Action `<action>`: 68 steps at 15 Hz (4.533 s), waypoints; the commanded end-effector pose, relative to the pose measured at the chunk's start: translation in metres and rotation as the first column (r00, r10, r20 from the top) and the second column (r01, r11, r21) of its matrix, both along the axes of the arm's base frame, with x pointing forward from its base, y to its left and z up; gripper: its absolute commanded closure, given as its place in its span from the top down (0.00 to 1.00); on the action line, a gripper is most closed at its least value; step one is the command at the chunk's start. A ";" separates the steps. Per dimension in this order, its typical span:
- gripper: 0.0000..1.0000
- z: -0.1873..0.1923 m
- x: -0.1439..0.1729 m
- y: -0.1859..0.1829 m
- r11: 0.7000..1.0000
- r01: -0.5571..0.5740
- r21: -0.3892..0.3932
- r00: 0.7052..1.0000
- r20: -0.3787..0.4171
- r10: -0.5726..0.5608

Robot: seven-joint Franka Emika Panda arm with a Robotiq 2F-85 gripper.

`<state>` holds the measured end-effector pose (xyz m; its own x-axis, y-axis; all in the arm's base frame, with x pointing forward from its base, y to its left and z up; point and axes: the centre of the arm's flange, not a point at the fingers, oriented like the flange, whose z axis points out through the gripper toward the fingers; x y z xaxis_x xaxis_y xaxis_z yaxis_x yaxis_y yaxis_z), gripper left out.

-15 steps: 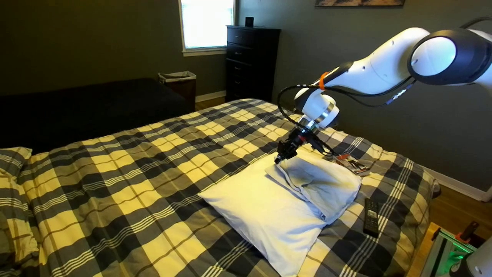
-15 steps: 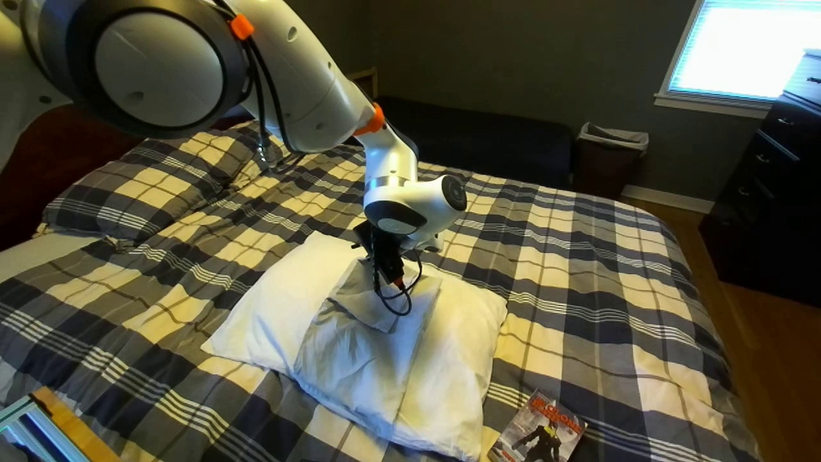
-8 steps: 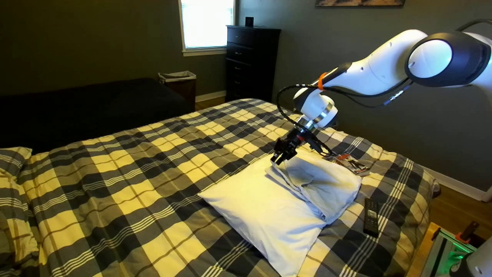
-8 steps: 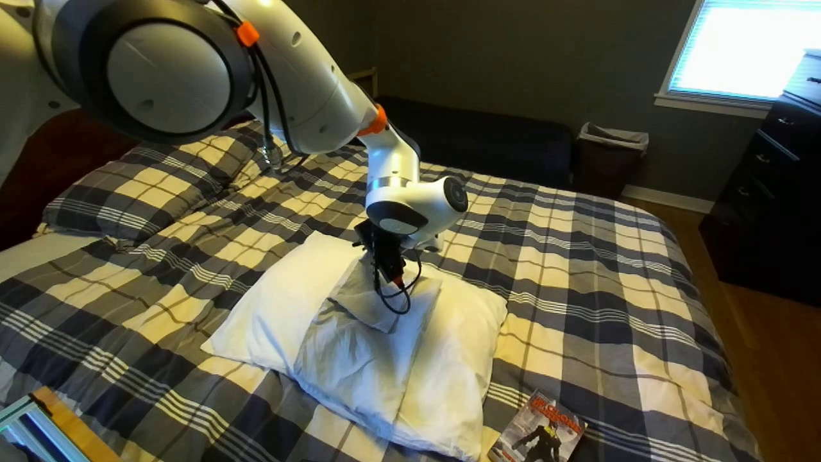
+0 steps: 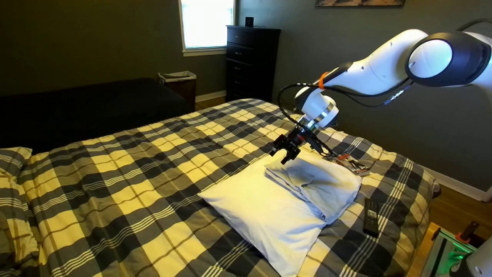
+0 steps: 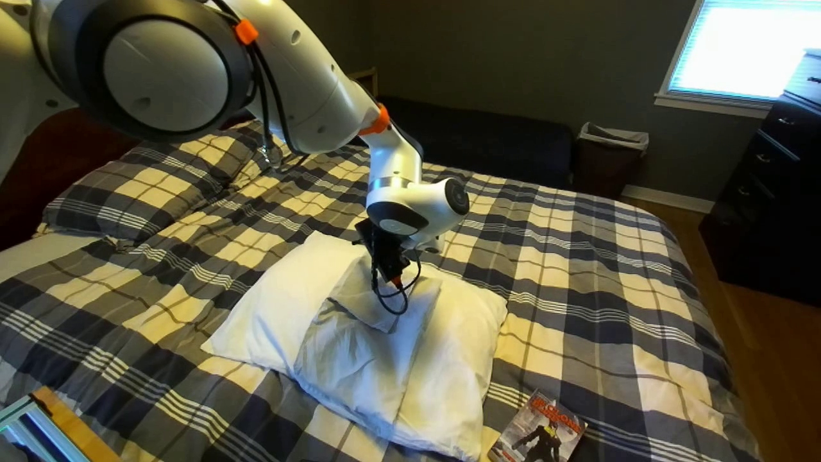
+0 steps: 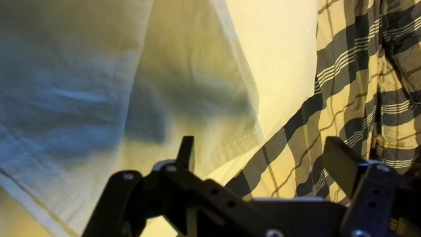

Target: Unfold the left corner of the towel

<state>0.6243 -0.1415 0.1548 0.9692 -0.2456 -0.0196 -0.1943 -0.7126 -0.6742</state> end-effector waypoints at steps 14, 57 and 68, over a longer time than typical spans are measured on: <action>1.00 -0.006 -0.104 -0.069 0.984 0.108 -0.144 0.945 -0.292 -0.147; 0.01 -0.008 -0.054 -0.057 0.986 0.113 -0.120 0.982 -0.135 -0.129; 0.01 0.023 -0.008 -0.010 0.991 -0.002 -0.132 0.999 -0.045 -0.004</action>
